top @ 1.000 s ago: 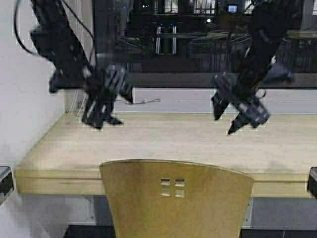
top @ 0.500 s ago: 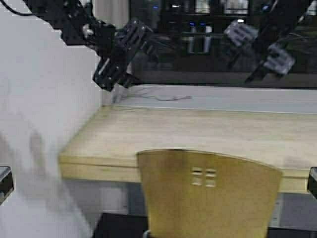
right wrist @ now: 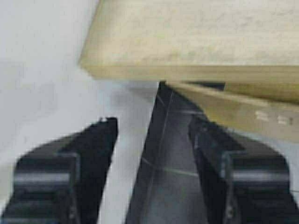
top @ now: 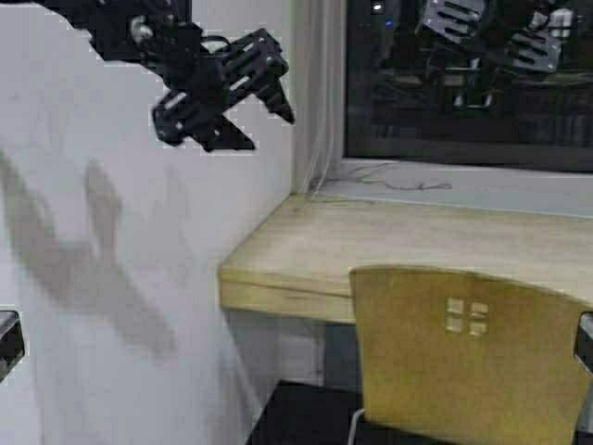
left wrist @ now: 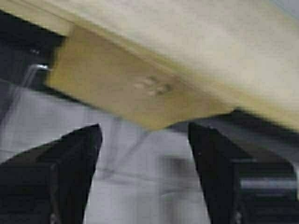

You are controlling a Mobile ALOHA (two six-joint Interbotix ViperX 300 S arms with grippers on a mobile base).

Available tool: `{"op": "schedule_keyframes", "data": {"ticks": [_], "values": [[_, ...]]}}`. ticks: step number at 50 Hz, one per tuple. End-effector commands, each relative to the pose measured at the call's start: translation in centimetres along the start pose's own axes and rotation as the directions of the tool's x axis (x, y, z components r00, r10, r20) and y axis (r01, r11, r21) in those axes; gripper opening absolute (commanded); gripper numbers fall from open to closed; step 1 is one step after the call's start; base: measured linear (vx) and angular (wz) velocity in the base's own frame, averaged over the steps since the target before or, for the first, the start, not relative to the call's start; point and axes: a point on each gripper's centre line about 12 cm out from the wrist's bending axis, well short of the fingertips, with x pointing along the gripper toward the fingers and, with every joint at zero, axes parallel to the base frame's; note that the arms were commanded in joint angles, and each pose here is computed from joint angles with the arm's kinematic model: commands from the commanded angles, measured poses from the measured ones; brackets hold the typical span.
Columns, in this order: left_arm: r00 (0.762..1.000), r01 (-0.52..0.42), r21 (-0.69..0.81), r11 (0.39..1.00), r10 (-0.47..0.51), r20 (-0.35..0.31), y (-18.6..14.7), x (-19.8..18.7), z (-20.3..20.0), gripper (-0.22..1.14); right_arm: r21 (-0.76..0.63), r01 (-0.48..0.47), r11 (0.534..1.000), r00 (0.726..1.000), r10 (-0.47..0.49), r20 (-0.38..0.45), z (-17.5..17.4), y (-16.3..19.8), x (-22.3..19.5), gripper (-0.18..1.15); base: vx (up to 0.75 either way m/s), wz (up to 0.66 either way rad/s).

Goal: Push the chairs under the table

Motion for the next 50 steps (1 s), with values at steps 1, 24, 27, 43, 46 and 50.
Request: {"op": "schedule_keyframes", "data": {"ticks": [1,24,27,43,46,50], "values": [[0.999,-0.038,0.179,0.983,0.037,0.01,0.9,-1.2,2.0,0.9,-0.129,-0.018,0.991,1.0,0.02,0.014,0.5,0.4,-0.2,0.83,-0.23,0.16],[0.987,-0.109,0.398,0.911,0.146,-0.065,3.3,-4.9,3.3,0.9,-0.245,-0.058,0.968,0.998,0.062,0.01,2.0,1.6,-0.5,0.83,-0.28,0.27],[0.989,-0.102,0.413,0.905,0.138,-0.059,2.8,-5.4,4.0,0.9,-0.243,-0.058,0.968,0.998,0.062,0.011,2.0,1.6,-0.6,0.83,-0.3,0.39],[0.992,-0.087,0.456,0.886,0.116,-0.037,1.6,-6.9,5.7,0.9,-0.248,-0.063,0.967,0.997,0.07,0.019,2.5,1.7,-1.2,0.83,-0.32,0.29],[0.991,-0.081,0.477,0.875,0.124,-0.059,1.4,-7.6,5.8,0.9,-0.247,-0.065,0.967,0.997,0.072,0.02,2.5,1.8,-1.2,0.83,-0.3,0.17],[0.985,-0.076,0.507,0.858,0.145,-0.097,1.7,-8.0,5.3,0.9,-0.244,-0.064,0.968,0.997,0.07,0.016,2.5,1.8,-0.8,0.83,-0.31,0.13]]}}
